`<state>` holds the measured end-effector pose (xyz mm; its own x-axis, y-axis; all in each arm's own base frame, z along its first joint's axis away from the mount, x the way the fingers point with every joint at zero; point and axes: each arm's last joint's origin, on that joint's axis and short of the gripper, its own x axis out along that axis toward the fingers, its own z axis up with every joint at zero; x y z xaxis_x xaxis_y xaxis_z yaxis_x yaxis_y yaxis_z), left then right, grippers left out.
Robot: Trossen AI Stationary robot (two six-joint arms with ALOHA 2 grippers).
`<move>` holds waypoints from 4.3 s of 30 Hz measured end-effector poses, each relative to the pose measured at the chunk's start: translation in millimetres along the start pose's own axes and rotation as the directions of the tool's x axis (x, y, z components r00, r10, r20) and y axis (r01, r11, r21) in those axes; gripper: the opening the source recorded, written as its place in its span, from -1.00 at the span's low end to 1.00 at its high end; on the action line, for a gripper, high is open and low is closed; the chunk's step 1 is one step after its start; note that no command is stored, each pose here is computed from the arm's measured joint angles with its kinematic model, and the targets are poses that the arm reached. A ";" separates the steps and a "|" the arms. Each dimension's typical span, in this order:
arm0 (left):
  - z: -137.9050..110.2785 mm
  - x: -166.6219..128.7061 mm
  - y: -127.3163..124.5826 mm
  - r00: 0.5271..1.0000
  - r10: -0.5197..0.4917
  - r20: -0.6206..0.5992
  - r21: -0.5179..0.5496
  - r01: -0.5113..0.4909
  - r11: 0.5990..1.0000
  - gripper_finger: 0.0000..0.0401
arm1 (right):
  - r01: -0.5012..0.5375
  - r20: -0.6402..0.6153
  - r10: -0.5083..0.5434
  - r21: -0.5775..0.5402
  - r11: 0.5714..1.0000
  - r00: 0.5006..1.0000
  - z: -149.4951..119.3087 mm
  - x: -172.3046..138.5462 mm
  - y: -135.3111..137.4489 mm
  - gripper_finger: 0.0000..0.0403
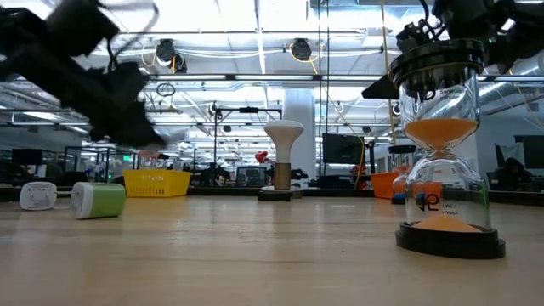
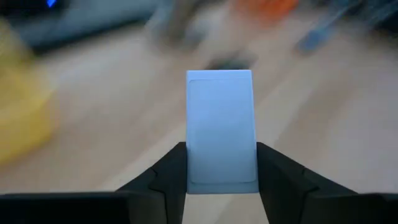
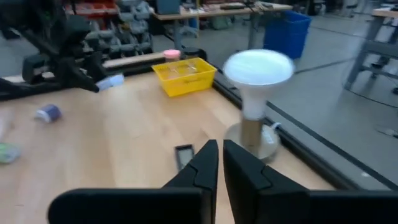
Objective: Pick & Place Office items
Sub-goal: Put the white digital clock into the green bin
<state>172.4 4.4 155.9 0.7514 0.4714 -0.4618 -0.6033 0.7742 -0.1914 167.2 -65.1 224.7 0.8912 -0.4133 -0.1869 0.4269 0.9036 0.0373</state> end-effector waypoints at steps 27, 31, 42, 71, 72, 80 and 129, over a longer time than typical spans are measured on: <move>40.1 89.5 -91.8 0.555 -0.703 0.445 0.412 0.570 0.711 -0.21 | -0.476 0.289 0.437 0.078 0.876 0.852 -32.5 38.7 82.6 0.30; 46.7 97.4 -101.1 0.534 -0.716 0.449 0.422 0.580 0.697 -0.21 | -0.503 0.298 0.467 0.051 0.863 0.832 -25.2 48.3 96.7 0.50; 49.7 100.8 -104.2 0.547 -0.703 0.454 0.401 0.579 0.710 -0.21 | -0.464 0.369 0.443 -0.035 0.885 0.817 -13.6 61.7 123.1 0.66; 48.0 102.5 -104.5 0.575 -0.686 0.445 0.397 0.560 0.727 -0.21 | -0.398 0.376 0.386 -0.048 0.916 0.842 -7.8 91.7 138.8 -0.25; 48.0 102.6 -104.5 0.576 -0.686 0.444 0.396 0.560 0.727 -0.20 | -0.396 0.368 0.387 -0.054 0.917 0.845 -6.3 90.6 138.5 -0.25; 45.7 106.8 -101.7 0.633 -0.647 0.425 0.328 0.559 0.762 0.20 | -0.361 0.263 0.388 -0.144 0.921 0.884 17.7 69.6 129.6 -0.25; 11.2 109.1 -112.5 0.798 -0.571 0.195 0.514 0.413 0.752 -0.85 | -0.367 -0.909 0.121 -0.037 0.930 0.398 3.5 -78.0 196.0 -0.25</move>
<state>325.3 -26.6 136.7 0.9958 0.0164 -0.0903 -0.0063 0.9939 0.1103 181.9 143.9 250.1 0.2672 0.0478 -0.9625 0.0644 0.9956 0.0673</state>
